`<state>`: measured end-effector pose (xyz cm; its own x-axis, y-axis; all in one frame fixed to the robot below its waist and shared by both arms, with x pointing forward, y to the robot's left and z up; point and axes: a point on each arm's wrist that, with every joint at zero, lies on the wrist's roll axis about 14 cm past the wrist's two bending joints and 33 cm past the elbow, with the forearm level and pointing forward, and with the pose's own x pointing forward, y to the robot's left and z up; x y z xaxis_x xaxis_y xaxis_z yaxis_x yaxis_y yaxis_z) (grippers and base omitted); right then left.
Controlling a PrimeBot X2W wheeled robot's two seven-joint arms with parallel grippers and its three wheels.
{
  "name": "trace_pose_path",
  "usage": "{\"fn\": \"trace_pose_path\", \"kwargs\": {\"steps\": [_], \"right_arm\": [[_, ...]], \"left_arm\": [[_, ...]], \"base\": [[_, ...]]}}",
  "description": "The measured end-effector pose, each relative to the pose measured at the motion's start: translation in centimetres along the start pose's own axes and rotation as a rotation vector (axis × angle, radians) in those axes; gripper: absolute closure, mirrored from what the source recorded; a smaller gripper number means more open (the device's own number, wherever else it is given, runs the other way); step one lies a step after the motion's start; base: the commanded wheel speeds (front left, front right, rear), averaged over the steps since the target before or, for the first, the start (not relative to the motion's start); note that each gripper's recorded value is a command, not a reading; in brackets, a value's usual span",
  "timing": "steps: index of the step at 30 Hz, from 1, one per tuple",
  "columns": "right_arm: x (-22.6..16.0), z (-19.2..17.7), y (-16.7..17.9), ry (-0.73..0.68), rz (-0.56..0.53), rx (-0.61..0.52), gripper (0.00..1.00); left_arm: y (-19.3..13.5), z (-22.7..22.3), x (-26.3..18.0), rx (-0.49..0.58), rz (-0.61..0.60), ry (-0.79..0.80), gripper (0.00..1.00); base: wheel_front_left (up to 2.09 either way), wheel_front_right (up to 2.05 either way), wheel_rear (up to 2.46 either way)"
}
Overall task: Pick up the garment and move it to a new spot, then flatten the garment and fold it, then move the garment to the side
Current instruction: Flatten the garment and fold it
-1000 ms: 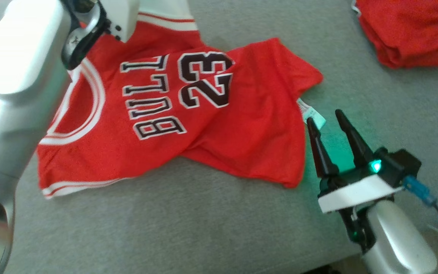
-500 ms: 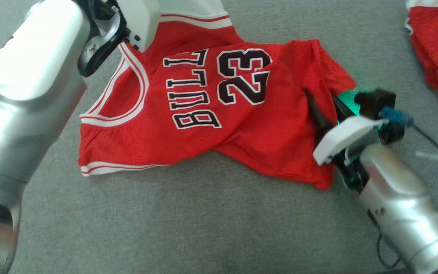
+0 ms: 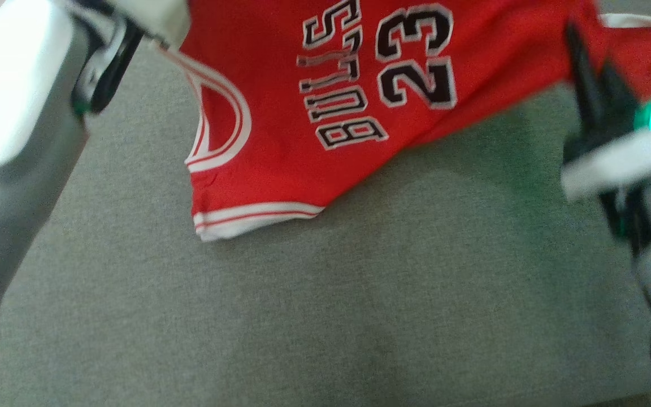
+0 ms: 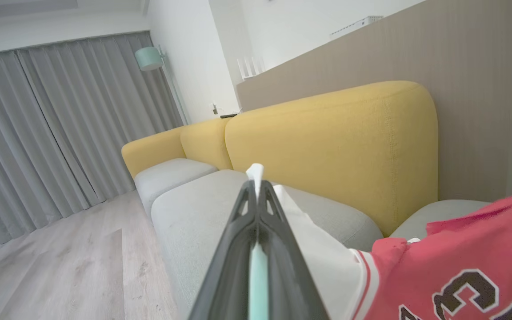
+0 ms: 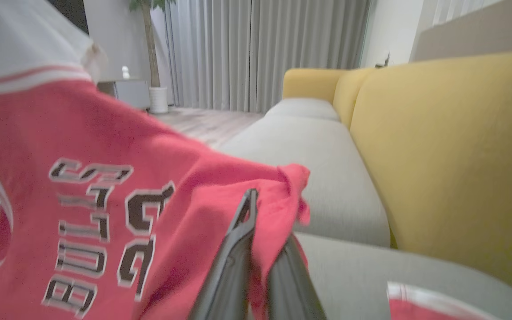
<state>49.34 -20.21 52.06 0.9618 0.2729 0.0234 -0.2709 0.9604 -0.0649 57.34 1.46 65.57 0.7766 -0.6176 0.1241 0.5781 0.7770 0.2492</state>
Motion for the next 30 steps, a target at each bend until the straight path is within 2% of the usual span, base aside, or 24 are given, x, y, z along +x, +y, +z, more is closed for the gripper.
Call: {"fn": "trace_pose_path", "kwargs": {"steps": [2, 6, 10, 11, 12, 16, 22, 25, 26, 27, 30], "right_arm": [[-3.6, -3.4, 0.7, 0.099, 0.014, 0.007, 1.00], [-11.9, -11.4, 3.4, 0.367, 0.064, 0.059, 1.00], [-17.2, -15.3, 5.5, 0.520, 0.038, 0.185, 1.00], [-18.1, -16.0, 5.7, 0.552, 0.025, 0.204, 0.74], [-18.6, -16.4, 5.9, 0.571, 0.017, 0.217, 0.02], [-17.9, -16.0, 5.3, 0.541, -0.043, 0.268, 0.00], [-15.8, -12.8, 0.1, 0.458, -0.126, 0.214, 0.00], [-13.3, -11.2, -1.6, 0.424, -0.126, 0.180, 0.00], [-13.3, -11.2, -1.6, 0.424, -0.126, 0.180, 0.00], [-11.1, -10.8, -1.7, 0.422, -0.104, 0.178, 0.00], [-8.9, -10.6, -1.4, 0.421, -0.074, 0.177, 0.00]], "left_arm": [[-0.2, -0.6, -1.5, -0.034, 0.013, 0.004, 1.00], [-1.9, -6.4, -6.1, -0.121, 0.045, 0.143, 1.00], [-3.7, -10.3, -10.5, -0.186, 0.072, 0.252, 1.00], [-4.0, -10.6, -11.1, -0.197, 0.079, 0.258, 1.00], [-4.3, -10.7, -11.6, -0.207, 0.086, 0.262, 1.00], [-4.1, -11.0, -13.3, -0.219, 0.136, 0.274, 1.00], [-3.8, -11.3, -15.1, -0.221, 0.165, 0.301, 1.00], [-3.8, -11.2, -15.2, -0.226, 0.166, 0.296, 1.00], [-3.8, -11.2, -15.2, -0.226, 0.166, 0.296, 1.00], [-3.9, -11.4, -15.2, -0.224, 0.163, 0.299, 1.00], [-4.2, -11.4, -14.9, -0.225, 0.152, 0.293, 1.00]], "base": [[0.00, 0.00, 0.00], [0.00, 0.00, 0.00], [0.00, 0.00, 0.00], [0.00, 0.00, 0.00], [0.00, 0.00, 0.00], [0.00, 0.00, 0.00], [0.00, 0.00, 0.00], [0.00, 0.00, 0.00], [0.00, 0.00, 0.00], [0.00, 0.00, 0.00], [0.00, 0.00, 0.00]]}}
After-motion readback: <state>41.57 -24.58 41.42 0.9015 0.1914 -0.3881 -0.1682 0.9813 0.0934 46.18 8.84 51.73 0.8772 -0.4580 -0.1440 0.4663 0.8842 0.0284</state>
